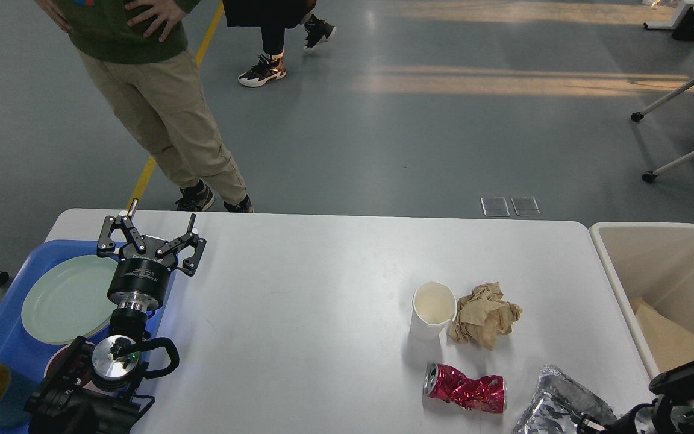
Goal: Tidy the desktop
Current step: 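Lower the right gripper and grasp the silver foil wrapper, then lift the foil wrapper and drop it into the white bin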
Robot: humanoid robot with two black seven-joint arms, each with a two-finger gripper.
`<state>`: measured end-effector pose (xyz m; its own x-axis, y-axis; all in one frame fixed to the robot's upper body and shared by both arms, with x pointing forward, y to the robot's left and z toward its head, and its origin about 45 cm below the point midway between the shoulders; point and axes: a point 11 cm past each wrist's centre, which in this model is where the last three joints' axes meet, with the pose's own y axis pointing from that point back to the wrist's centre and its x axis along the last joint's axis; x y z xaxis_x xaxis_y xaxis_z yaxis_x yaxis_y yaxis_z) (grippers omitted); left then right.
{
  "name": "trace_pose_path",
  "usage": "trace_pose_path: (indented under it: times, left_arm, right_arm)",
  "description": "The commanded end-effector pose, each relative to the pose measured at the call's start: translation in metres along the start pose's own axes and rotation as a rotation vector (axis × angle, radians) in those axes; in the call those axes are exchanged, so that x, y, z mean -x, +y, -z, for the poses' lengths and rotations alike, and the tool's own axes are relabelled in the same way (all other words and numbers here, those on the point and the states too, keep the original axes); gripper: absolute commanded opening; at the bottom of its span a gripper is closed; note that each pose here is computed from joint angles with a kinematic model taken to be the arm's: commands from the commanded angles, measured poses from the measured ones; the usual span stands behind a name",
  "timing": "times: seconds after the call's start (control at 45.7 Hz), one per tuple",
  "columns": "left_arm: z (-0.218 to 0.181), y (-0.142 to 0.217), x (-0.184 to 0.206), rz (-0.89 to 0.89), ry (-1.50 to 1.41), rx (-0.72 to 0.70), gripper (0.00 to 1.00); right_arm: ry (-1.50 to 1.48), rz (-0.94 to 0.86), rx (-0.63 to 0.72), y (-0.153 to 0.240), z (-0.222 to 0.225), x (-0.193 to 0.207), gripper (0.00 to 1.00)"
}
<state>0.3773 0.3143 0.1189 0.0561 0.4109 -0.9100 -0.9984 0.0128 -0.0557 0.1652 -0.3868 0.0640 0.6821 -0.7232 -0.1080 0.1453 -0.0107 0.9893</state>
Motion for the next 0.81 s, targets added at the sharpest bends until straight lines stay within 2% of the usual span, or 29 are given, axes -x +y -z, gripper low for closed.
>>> trace_pose_path:
  times: [0.0,0.262,0.394,0.547,0.787]
  left_arm:
    - [0.000,0.000,0.000,0.000,0.000,0.000,0.96]
    - [0.000,0.000,0.000,0.000,0.000,0.000,0.96]
    - [0.000,0.000,0.000,0.000,0.000,0.000,0.96]
    - [0.000,0.000,0.000,0.000,0.000,0.000,0.96]
    - [0.000,0.000,0.000,0.000,0.000,0.000,0.96]
  right_arm:
    - [0.004,0.007,0.000,0.001,0.002,0.001,0.00]
    - [0.004,0.006,-0.004,0.001,0.005,0.001,0.00]
    - [-0.025,0.008,-0.024,0.013,0.004,-0.007,0.00]
    - [-0.016,0.066,-0.086,0.074,0.012,-0.036,0.00]
    - [0.014,-0.033,-0.144,0.186,0.020,-0.077,0.00]
